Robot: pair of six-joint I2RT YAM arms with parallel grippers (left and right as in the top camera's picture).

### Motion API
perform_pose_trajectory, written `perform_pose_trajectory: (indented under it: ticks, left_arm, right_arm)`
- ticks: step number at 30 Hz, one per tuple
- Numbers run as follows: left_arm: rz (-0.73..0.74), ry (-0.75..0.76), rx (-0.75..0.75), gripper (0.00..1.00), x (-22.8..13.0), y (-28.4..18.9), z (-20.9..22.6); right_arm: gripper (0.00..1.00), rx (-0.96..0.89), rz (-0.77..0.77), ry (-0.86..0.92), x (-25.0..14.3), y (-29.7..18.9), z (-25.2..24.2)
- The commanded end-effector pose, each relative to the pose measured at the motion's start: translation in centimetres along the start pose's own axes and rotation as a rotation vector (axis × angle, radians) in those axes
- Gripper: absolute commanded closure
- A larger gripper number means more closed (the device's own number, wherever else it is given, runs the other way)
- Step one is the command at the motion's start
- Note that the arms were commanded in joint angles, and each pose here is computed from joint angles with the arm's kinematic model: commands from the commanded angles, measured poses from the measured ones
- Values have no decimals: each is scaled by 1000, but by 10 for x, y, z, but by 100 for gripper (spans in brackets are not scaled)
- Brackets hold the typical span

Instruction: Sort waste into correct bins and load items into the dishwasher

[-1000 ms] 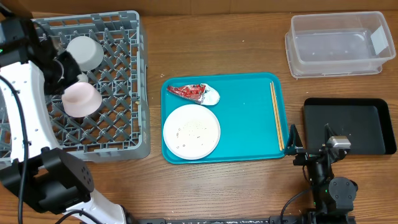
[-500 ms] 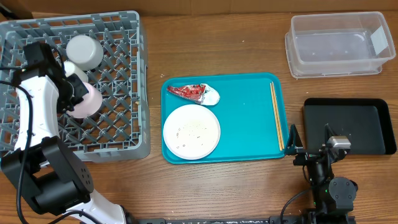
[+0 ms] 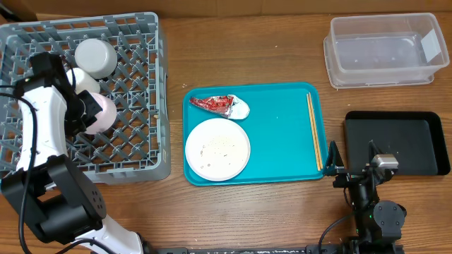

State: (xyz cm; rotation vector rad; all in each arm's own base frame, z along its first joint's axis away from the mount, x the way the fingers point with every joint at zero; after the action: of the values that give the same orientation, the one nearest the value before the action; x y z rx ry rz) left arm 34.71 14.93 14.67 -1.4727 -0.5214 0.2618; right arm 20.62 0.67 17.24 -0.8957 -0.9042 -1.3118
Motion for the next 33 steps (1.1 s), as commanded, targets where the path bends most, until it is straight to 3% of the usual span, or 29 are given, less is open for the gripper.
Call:
perform_pose_trajectory:
  ticks: [1,8,11,13,14,17,22,26,31,33]
  left_arm:
    - [-102,-23,-67,96,15,-43,-7]
    - [-198,-1,-278,96,17,-90,-32]
    - [-225,32,-446,95,15,-110,-54]
    - [-207,67,-592,70,9,-120,-75]
    - [-192,91,-655,63,6,-123,-85]
    - [-169,225,-781,57,-7,-131,-118]
    - [-135,468,-808,48,-36,-129,-178]
    - [-123,633,-737,42,-62,-116,-232]
    - [-133,810,-600,39,-95,-89,-289]
    - [-122,860,-557,43,-111,-76,-308]
  right_arm:
    - [0,-7,-1,3,-2,1,-2]
    - [0,-7,-1,3,-2,1,-2]
    - [0,-7,-1,3,-2,1,-2]
    - [0,-7,-1,3,-2,1,-2]
    - [0,-7,-1,3,-2,1,-2]
    - [0,-7,-1,3,-2,1,-2]
    - [0,-7,-1,3,-2,1,-2]
    - [0,-7,-1,3,-2,1,-2]
    - [0,-7,-1,3,-2,1,-2]
    - [0,-7,-1,3,-2,1,-2]
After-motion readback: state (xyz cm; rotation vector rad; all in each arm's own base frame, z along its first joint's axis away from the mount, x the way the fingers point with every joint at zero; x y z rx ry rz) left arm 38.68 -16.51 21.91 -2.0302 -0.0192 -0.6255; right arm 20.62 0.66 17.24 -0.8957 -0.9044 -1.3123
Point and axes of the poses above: each gripper's point midway between its finger pads, its own y axis out along the fingers, its own z axis along the line the jaws close on, x = y × z, the point moved 4 cm from there along -y, back along the fingers, and after that the axes turned 13 degrees about y, right-handed, at the moved point
